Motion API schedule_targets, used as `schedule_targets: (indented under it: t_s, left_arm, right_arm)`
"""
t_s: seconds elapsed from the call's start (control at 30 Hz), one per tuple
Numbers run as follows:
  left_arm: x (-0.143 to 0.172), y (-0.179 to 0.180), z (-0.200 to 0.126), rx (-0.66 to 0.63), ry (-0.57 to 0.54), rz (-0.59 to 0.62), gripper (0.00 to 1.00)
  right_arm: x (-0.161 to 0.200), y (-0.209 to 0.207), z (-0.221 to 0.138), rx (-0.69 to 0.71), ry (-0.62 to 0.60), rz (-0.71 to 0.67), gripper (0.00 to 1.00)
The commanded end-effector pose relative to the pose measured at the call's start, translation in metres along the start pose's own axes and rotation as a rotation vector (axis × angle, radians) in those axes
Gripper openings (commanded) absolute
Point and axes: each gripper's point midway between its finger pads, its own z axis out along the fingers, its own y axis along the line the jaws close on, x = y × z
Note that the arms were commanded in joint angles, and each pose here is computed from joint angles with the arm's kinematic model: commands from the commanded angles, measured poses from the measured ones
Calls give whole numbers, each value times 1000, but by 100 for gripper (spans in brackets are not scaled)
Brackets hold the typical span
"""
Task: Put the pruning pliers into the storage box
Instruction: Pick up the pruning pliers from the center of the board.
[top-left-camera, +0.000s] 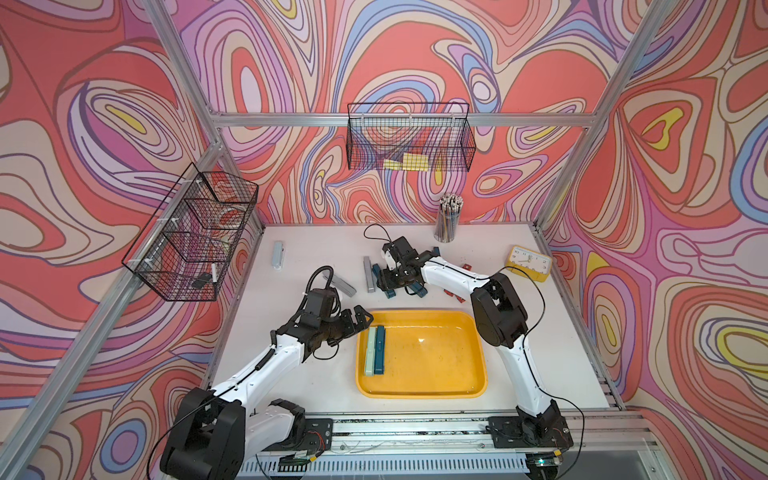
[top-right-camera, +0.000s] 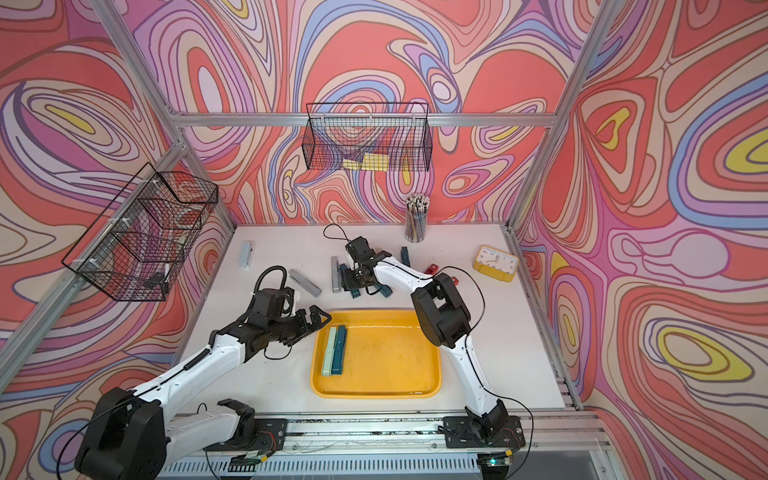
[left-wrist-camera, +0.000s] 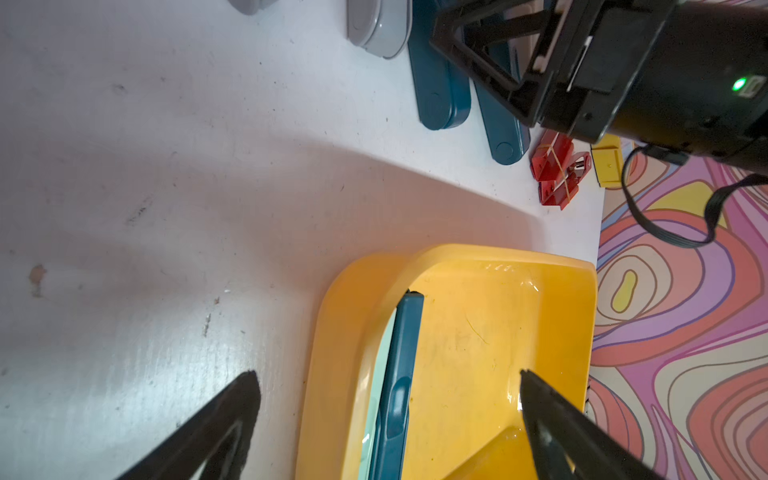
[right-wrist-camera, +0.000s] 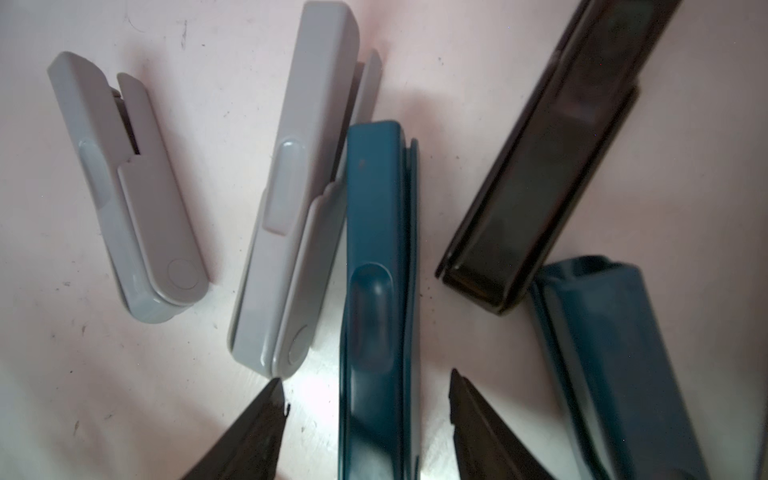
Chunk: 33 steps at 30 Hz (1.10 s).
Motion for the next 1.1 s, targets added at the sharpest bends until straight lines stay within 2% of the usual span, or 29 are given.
schedule_targets:
  t_s: [0.0, 0.2, 0.47, 0.8, 0.97, 1.07]
  left_arm:
    - [-2, 3, 3, 6, -8, -16, 99]
    - [-1, 5, 3, 12, -9, -20, 99]
    - [0, 8, 8, 17, 2, -33, 99]
    - [1, 11, 9, 16, 4, -40, 99]
    - [-2, 9, 8, 27, -9, -42, 99]
    - [-1, 9, 12, 32, 2, -47, 99]
  right_arm:
    - [11, 0, 12, 8, 44, -5, 65]
    - [16, -6, 17, 51, 60, -16, 63]
    - [18, -11, 23, 75, 69, -19, 54]
    - [23, -13, 29, 81, 91, -16, 50]
    - [25, -17, 30, 98, 100, -12, 43]
    - [27, -19, 28, 109, 104, -13, 35]
